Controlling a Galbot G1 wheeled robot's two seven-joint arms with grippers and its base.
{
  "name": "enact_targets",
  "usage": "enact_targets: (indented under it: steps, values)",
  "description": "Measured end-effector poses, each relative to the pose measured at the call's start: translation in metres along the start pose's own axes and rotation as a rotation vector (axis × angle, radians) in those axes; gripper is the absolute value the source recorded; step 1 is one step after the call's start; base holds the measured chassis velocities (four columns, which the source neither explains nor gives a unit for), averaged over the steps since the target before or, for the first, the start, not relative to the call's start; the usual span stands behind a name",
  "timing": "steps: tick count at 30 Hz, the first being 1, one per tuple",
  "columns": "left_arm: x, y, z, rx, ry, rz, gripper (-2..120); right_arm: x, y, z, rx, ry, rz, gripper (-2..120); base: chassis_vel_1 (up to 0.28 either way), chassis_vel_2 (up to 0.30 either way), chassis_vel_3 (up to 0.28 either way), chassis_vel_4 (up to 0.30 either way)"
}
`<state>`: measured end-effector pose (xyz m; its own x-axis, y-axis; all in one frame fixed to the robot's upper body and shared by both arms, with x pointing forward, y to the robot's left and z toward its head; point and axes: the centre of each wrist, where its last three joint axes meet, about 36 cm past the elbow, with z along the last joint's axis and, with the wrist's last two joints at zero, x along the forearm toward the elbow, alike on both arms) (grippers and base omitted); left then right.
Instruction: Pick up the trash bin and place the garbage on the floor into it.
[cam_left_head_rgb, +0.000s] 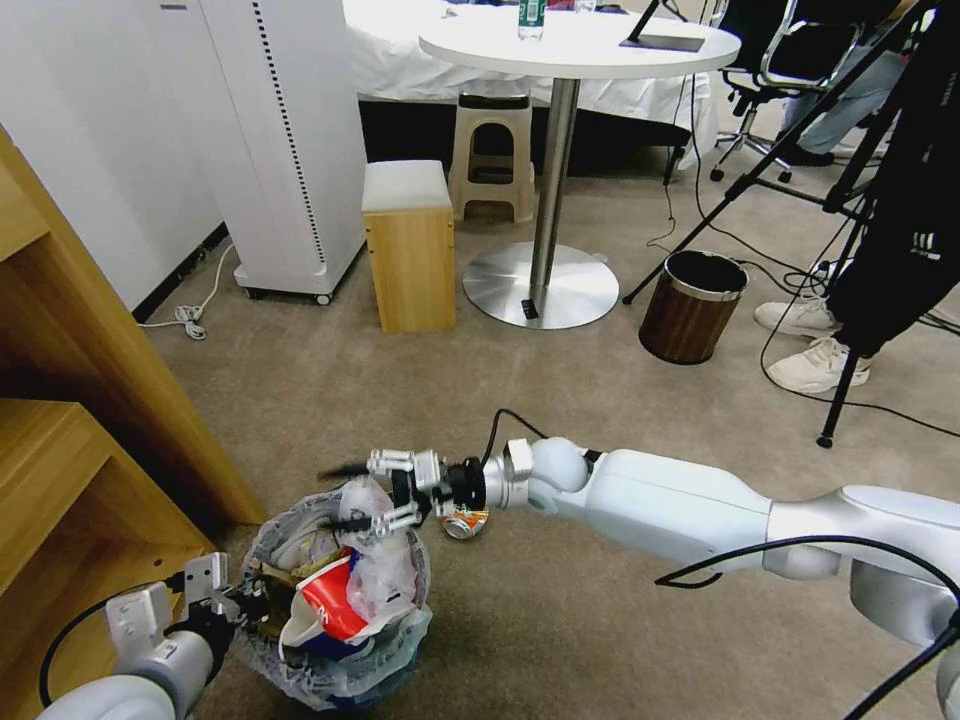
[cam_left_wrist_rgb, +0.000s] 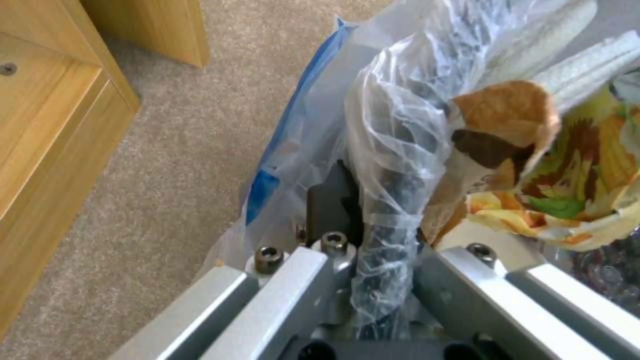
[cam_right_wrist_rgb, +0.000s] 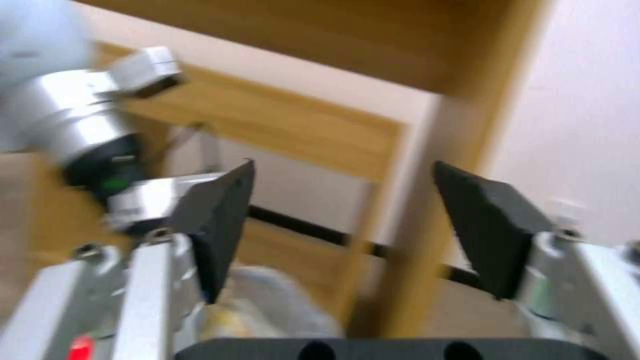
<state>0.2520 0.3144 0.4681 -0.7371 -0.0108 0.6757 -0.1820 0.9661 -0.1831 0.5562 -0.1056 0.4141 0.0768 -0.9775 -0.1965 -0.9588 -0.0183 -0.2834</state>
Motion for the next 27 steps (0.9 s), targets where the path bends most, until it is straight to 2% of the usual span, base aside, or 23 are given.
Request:
enact_targets:
  steps: [1, 2, 5, 6, 8, 9, 11, 12, 14, 16, 19, 21, 24, 27]
  values:
    - [-0.001, 0.001, 0.0, -0.001, -0.001, -0.002, 0, 0.018, -0.009, -0.008, 0.024, 0.011, 0.081, 84, 0.0, 0.0, 0.0, 0.0]
    - [-0.001, 0.001, 0.0, -0.001, -0.001, -0.002, 0, 0.018, -0.009, -0.008, 0.024, 0.011, 0.081, 84, 0.0, 0.0, 0.0, 0.0]
    - [-0.002, 0.002, -0.001, -0.002, 0.0, -0.005, 0, 0.058, -0.014, -0.015, 0.032, 0.037, 0.234, 96, 0.0, 0.0, 0.0, 0.0]
    - [-0.002, 0.002, -0.001, -0.002, 0.0, -0.005, 0, 0.058, -0.014, -0.015, 0.032, 0.037, 0.234, 96, 0.0, 0.0, 0.0, 0.0]
    - [-0.003, 0.002, -0.001, -0.002, 0.0, -0.003, 0, 0.089, -0.005, -0.009, 0.01, 0.065, 0.34, 100, 0.0, 0.0, 0.0, 0.0]
    - [-0.003, 0.002, -0.001, -0.002, 0.0, -0.003, 0, 0.089, -0.005, -0.009, 0.01, 0.065, 0.34, 100, 0.0, 0.0, 0.0, 0.0]
    - [-0.003, 0.001, -0.001, -0.002, 0.0, 0.0, 0, 0.119, 0.015, 0.007, -0.036, 0.111, 0.423, 100, 0.0, 0.0, 0.0, 0.0]
    - [-0.003, 0.001, -0.001, -0.002, 0.0, 0.0, 0, 0.119, 0.015, 0.007, -0.036, 0.111, 0.423, 100, 0.0, 0.0, 0.0, 0.0]
    - [-0.004, 0.0, -0.001, 0.0, -0.002, 0.002, 0, 0.155, 0.045, 0.037, -0.074, 0.196, 0.477, 100, 0.0, 0.0, 0.0, 0.0]
    - [-0.004, 0.0, -0.001, 0.0, -0.002, 0.002, 0, 0.166, 0.051, 0.045, -0.073, 0.226, 0.48, 100, 0.0, 0.0, 0.0, 0.0]
    - [-0.004, 0.0, 0.0, 0.001, -0.003, 0.003, 0, 0.207, 0.078, 0.071, -0.085, 0.343, 0.467, 100, 0.0, 0.0, 0.0, 0.0]
    - [-0.003, 0.0, 0.0, 0.001, -0.004, 0.003, 0, 0.212, 0.082, 0.074, -0.09, 0.358, 0.467, 100, 0.0, 0.0, 0.0, 0.0]
    - [-0.002, 0.0, 0.0, 0.002, -0.006, 0.006, 0, 0.23, 0.095, 0.083, -0.073, 0.452, 0.423, 100, 0.0, 0.0, 0.0, 0.0]
    - [-0.002, -0.001, 0.0, 0.002, -0.008, 0.008, 0, 0.234, 0.098, 0.084, -0.058, 0.494, 0.408, 100, 0.0, 0.0, 0.0, 0.0]
